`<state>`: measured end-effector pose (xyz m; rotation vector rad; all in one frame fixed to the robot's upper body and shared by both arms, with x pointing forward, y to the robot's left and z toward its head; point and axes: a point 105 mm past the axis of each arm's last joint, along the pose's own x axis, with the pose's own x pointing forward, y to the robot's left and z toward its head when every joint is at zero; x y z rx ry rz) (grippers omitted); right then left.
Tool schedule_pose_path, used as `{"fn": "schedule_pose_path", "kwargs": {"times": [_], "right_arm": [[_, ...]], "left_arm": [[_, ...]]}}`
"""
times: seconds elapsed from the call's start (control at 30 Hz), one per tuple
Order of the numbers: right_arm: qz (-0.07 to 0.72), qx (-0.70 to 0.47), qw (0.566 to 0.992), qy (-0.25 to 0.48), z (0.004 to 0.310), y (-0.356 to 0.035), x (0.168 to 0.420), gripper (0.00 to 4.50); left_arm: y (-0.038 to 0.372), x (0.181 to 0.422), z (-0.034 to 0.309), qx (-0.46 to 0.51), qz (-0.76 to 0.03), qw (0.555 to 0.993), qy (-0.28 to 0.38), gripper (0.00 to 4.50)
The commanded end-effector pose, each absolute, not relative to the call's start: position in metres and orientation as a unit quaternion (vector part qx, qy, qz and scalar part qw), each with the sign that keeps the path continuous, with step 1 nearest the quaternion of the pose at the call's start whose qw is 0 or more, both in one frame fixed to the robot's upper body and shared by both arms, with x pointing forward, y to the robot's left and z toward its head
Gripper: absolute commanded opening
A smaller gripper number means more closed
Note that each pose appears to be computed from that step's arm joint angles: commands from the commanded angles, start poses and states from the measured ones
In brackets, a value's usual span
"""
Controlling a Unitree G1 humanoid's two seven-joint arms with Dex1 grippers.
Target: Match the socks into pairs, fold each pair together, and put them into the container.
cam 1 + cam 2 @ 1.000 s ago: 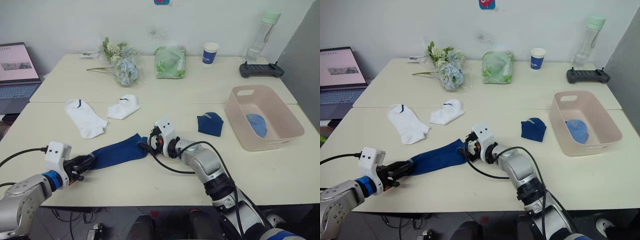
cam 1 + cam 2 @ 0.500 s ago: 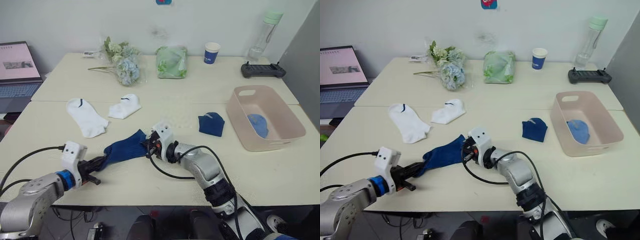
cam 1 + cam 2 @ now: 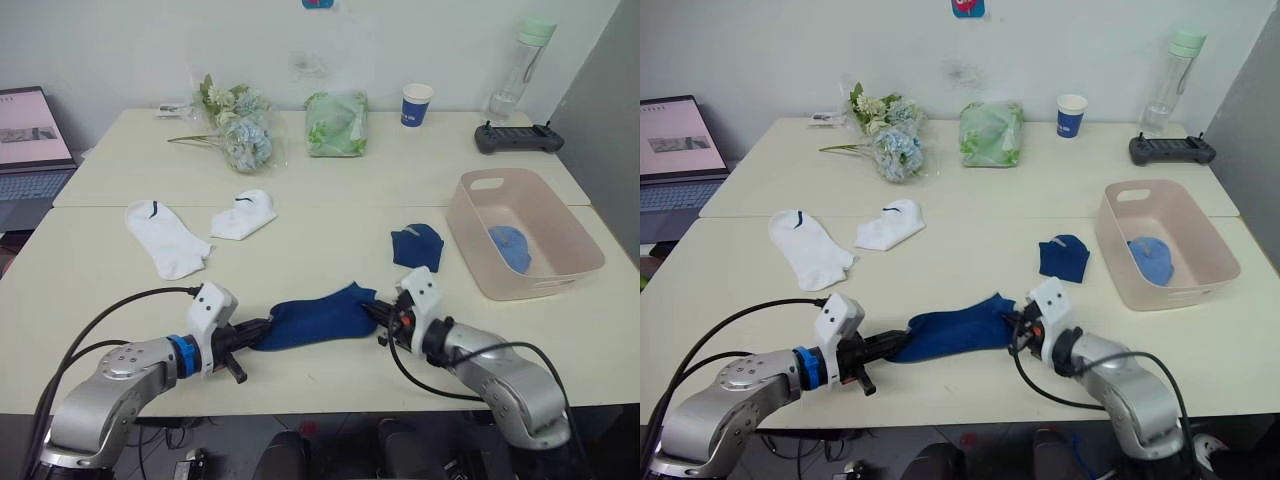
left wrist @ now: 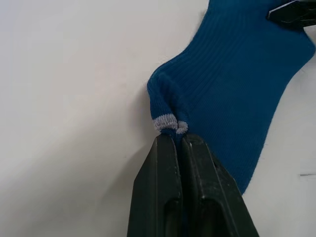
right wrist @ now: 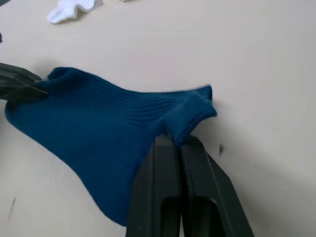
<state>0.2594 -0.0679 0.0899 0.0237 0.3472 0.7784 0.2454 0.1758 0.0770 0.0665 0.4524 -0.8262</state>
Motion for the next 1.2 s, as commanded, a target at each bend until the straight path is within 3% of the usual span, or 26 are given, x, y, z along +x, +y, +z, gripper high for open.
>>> {"fn": "schedule_pose_path", "kwargs": {"times": [0.03, 0.53, 0.97, 1.03, 1.2], "right_arm": [[0.372, 0.001, 0.916, 0.151, 0.099, -0.075, 0.245, 0.03], [0.298, 0.006, 0.932, 0.209, 0.064, -0.101, 0.229, 0.03], [0.291, -0.016, 0.932, 0.214, 0.066, -0.123, 0.234, 4.45], [0.291, -0.018, 0.932, 0.214, 0.066, -0.125, 0.235, 4.5], [0.293, -0.027, 0.936, 0.195, 0.073, -0.124, 0.237, 4.5]], "left_arm": [[0.164, 0.238, 0.079, 0.053, -0.423, 0.881, 0.206, 0.0], [0.17, 0.233, 0.057, 0.096, -0.409, 0.881, 0.219, 0.0], [0.202, 0.227, 0.063, 0.107, -0.381, 0.892, 0.218, 3.81], [0.207, 0.231, 0.071, 0.118, -0.383, 0.892, 0.207, 4.45], [0.23, 0.245, 0.088, 0.137, -0.364, 0.903, 0.185, 4.48]]}}
